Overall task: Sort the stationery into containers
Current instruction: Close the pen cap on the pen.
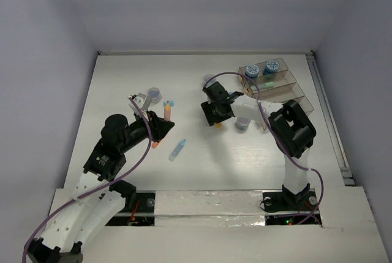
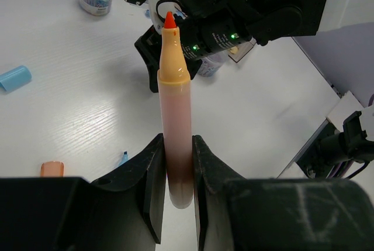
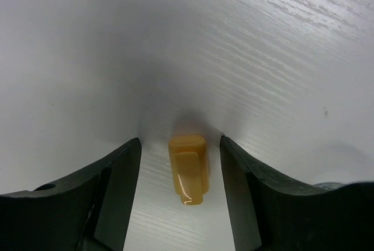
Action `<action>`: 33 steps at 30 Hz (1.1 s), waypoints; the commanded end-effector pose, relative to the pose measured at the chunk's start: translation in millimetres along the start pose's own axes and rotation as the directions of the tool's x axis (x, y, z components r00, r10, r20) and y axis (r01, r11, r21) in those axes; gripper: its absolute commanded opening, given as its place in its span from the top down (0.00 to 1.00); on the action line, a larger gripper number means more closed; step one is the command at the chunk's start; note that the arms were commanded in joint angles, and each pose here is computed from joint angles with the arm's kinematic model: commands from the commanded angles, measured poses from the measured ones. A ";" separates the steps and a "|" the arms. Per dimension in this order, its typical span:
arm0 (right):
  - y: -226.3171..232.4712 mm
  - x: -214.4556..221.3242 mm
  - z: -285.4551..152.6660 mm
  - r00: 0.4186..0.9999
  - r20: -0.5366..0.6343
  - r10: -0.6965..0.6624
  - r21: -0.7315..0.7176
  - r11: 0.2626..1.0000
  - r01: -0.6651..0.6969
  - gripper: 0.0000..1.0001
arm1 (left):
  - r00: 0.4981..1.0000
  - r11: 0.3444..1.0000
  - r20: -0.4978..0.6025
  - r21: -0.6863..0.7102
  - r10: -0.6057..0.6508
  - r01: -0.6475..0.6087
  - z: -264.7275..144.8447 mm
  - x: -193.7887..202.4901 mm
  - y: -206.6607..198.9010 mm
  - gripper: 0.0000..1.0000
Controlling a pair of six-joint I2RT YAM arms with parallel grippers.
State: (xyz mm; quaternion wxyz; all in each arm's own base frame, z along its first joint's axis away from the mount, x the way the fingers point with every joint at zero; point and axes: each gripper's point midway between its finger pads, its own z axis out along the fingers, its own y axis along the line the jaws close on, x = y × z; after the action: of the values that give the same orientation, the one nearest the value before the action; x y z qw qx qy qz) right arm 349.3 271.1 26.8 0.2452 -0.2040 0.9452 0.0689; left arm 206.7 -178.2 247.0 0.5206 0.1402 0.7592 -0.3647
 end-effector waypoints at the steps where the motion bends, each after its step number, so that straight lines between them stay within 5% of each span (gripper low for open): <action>1: -0.6 -1.6 2.2 1.000 -0.014 -0.028 0.019 0.999 0.029 0.42 | 0.999 1.000 0.041 0.015 0.027 -0.028 -0.4 -13.3 -4.5 1.00; 9: -3.2 2.7 1.1 0.999 -0.025 -0.025 0.031 0.999 0.026 0.51 | 0.999 1.000 0.039 0.014 0.026 -0.027 0.2 -12.8 -4.1 1.00; 15: -5.0 4.0 1.2 0.999 -0.025 -0.022 0.040 0.999 0.023 0.88 | 0.999 1.000 0.036 0.013 0.024 -0.024 1.1 -12.3 -3.6 1.00; 22: 2.9 -72.4 -56.3 0.958 0.269 0.094 -0.007 0.995 -0.095 0.99 | 1.000 1.000 0.011 0.019 0.016 -0.016 5.3 -7.4 -2.7 1.00; 29: 37.5 -180.4 -162.5 0.719 0.615 0.325 -0.316 0.936 -0.153 0.99 | 1.000 0.999 -0.017 0.037 -0.018 0.019 13.9 -2.9 -3.5 1.00; 33: 56.3 -221.1 -210.7 0.580 0.659 0.478 -0.499 0.856 -0.139 1.00 | 1.000 1.000 -0.027 -0.028 -0.008 0.007 18.6 -3.5 9.3 1.00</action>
State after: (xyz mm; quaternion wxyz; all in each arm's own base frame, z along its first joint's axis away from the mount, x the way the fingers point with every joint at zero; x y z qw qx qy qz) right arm 401.8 323.4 238.4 0.4997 -0.0691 0.8213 0.2662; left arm 216.5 -185.0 224.7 0.4832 0.1361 0.7861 -0.3607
